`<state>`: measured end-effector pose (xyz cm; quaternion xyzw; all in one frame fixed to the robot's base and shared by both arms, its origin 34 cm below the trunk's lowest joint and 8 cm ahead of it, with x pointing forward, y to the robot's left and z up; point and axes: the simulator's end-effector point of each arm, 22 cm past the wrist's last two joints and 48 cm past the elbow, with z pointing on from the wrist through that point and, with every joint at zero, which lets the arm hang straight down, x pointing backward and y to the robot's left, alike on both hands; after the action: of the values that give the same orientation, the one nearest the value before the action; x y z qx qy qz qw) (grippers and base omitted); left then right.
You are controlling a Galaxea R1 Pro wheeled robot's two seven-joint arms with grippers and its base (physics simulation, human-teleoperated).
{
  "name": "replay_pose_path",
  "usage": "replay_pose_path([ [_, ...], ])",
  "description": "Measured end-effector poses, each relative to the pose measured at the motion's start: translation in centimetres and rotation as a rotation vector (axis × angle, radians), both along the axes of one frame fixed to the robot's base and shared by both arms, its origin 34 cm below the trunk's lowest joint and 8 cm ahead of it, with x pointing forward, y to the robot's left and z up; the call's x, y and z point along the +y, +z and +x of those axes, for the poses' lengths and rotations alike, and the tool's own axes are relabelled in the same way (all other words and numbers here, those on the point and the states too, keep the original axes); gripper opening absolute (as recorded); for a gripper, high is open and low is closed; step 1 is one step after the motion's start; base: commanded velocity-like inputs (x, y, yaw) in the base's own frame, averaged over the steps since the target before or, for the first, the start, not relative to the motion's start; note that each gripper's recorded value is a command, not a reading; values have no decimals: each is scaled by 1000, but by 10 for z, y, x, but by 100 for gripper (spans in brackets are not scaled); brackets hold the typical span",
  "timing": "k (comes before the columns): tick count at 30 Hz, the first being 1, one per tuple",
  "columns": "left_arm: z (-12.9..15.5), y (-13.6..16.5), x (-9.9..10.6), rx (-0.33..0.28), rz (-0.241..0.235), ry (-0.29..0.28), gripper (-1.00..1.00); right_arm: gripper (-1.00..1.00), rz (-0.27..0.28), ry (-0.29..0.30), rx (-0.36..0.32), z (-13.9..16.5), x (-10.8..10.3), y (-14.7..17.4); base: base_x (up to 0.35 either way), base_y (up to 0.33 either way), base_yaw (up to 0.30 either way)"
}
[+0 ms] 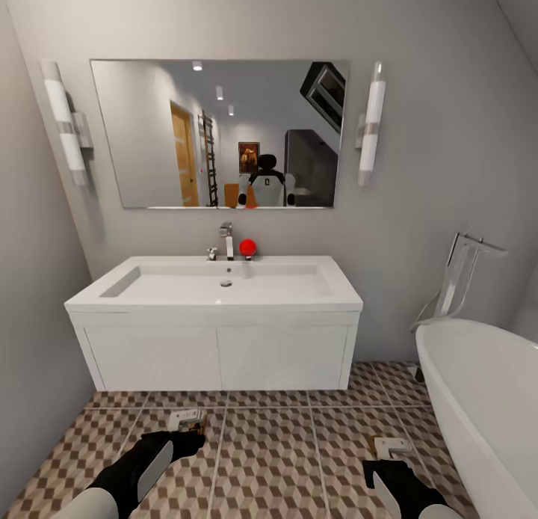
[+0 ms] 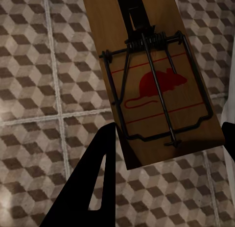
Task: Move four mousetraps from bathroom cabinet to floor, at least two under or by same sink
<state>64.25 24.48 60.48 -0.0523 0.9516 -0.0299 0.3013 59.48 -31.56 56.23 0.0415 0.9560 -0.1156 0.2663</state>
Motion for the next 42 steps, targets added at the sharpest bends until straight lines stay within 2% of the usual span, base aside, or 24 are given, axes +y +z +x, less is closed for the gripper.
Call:
replay_pose_path([
  [42, -8, -79, 4, -7, 4, 8, -100, -100, -2, 3, -1, -9, 0, -80, 0, 0, 0],
])
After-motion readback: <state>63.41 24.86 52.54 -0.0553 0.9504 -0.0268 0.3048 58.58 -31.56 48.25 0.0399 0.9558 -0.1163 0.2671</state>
